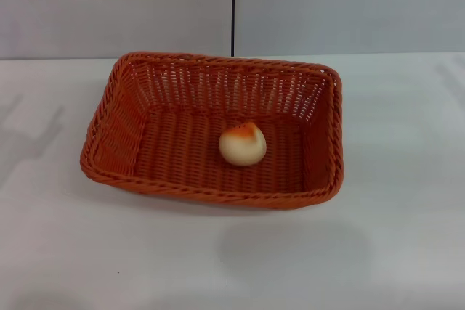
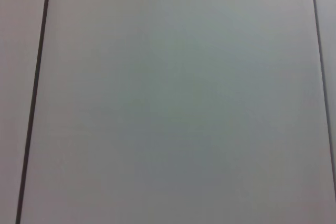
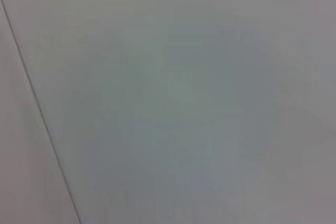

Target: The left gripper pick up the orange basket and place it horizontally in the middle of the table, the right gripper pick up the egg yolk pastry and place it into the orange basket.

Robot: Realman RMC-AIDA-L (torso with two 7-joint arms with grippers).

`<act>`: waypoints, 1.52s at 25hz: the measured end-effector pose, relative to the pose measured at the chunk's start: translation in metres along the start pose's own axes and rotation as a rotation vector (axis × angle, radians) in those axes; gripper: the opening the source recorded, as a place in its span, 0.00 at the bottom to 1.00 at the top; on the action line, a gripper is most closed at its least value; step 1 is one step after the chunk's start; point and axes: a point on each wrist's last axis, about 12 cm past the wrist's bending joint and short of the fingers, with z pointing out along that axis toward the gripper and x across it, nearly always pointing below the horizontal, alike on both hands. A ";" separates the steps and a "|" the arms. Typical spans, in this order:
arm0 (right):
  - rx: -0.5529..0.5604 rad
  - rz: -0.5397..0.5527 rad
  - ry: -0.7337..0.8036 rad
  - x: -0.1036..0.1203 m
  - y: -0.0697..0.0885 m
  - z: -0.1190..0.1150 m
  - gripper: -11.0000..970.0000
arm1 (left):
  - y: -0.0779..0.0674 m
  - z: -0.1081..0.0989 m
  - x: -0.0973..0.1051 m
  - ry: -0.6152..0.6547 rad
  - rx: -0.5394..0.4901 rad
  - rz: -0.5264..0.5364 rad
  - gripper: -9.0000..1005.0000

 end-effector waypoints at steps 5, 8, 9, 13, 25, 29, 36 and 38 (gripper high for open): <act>0.017 0.020 -0.065 0.003 0.004 -0.003 0.53 | -0.001 0.006 0.001 -0.008 0.006 -0.014 0.81; 0.023 0.013 -0.077 0.008 0.006 -0.002 0.53 | -0.002 0.006 0.002 -0.007 0.002 -0.020 0.81; 0.023 0.014 -0.078 0.009 0.007 -0.002 0.53 | -0.002 0.006 0.002 -0.007 0.002 -0.020 0.81; 0.026 0.014 -0.085 0.014 0.010 0.003 0.53 | -0.006 0.000 0.005 -0.001 -0.009 -0.025 0.81; 0.032 0.013 -0.107 0.022 0.012 0.003 0.53 | -0.007 -0.011 0.007 0.010 -0.031 0.000 0.81; 0.043 0.019 -0.117 0.023 0.012 -0.002 0.53 | -0.007 -0.011 0.007 0.006 -0.030 0.001 0.81; 0.055 0.018 -0.128 0.021 0.010 -0.001 0.53 | -0.012 -0.012 0.010 0.004 -0.034 -0.016 0.81; 0.052 0.015 -0.128 0.021 0.010 0.000 0.53 | -0.012 -0.012 0.009 0.005 -0.034 -0.012 0.81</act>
